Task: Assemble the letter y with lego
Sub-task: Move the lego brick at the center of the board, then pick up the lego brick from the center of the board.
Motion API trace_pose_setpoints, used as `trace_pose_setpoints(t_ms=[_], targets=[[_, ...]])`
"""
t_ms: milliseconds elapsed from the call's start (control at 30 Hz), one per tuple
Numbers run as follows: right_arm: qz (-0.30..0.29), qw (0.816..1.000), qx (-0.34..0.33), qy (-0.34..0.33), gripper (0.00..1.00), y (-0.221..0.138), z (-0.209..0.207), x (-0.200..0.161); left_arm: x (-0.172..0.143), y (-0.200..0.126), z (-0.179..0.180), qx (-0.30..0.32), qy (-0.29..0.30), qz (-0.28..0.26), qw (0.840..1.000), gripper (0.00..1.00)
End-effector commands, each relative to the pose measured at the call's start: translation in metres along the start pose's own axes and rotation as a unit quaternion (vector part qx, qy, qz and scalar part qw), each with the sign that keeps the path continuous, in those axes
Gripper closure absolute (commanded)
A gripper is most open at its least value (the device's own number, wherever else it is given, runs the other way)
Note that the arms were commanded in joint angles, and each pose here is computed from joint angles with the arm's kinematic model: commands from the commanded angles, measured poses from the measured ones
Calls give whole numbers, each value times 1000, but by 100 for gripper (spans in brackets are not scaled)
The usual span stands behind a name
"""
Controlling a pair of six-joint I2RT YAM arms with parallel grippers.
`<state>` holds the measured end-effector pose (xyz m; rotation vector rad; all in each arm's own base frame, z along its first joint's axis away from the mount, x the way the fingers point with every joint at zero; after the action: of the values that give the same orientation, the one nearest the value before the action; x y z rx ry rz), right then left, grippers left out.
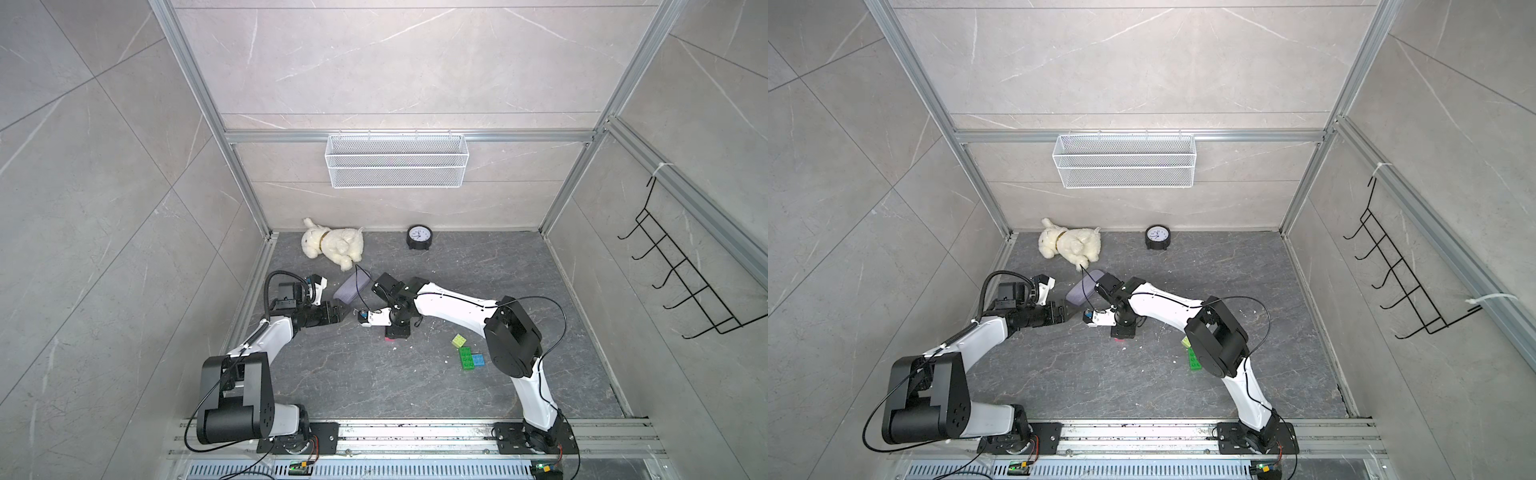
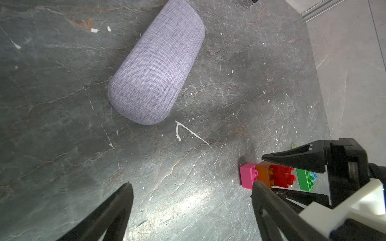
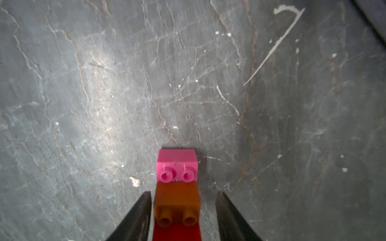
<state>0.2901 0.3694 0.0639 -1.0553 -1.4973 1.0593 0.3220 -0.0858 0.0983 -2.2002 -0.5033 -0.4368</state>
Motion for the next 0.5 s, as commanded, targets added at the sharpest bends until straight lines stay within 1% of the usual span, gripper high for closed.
trace_pose_setpoints(t_ms=[0, 67, 133, 200, 267, 367, 467], targets=[[-35, 999, -31, 11, 46, -36, -6, 13, 10, -7, -20, -44, 15, -17, 999, 9], [-45, 998, -41, 28, 46, -47, -4, 11, 7, -6, -27, -61, 17, -12, 998, 9], [-55, 996, -50, 58, 46, -58, 0, 4, 2, -3, -33, -73, 22, -3, 997, 10], [-65, 990, -58, 108, 46, -67, 4, -7, -2, 0, -39, -83, 29, 6, 996, 10], [-71, 980, -64, 174, 46, -73, 7, -24, -8, 5, -46, -92, 35, 18, 995, 10], [-71, 952, -75, 289, 46, -83, 14, -57, -16, 12, -52, -98, 44, 36, 994, 9], [-51, 907, -87, 410, 46, -88, 24, -96, -22, 18, -58, -102, 56, 48, 992, 10]])
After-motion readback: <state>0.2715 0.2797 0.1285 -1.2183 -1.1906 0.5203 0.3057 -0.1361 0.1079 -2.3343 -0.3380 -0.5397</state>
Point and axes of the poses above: each gripper's point midway between its finger pads, its own y axis out along the fingers, its own z axis along the line the jaws close on, x = y × z, the point moved 1 cm from there along -y, back along the fingers, and after that the axes turned 6 degrees about -y, right-handed, at the moved point
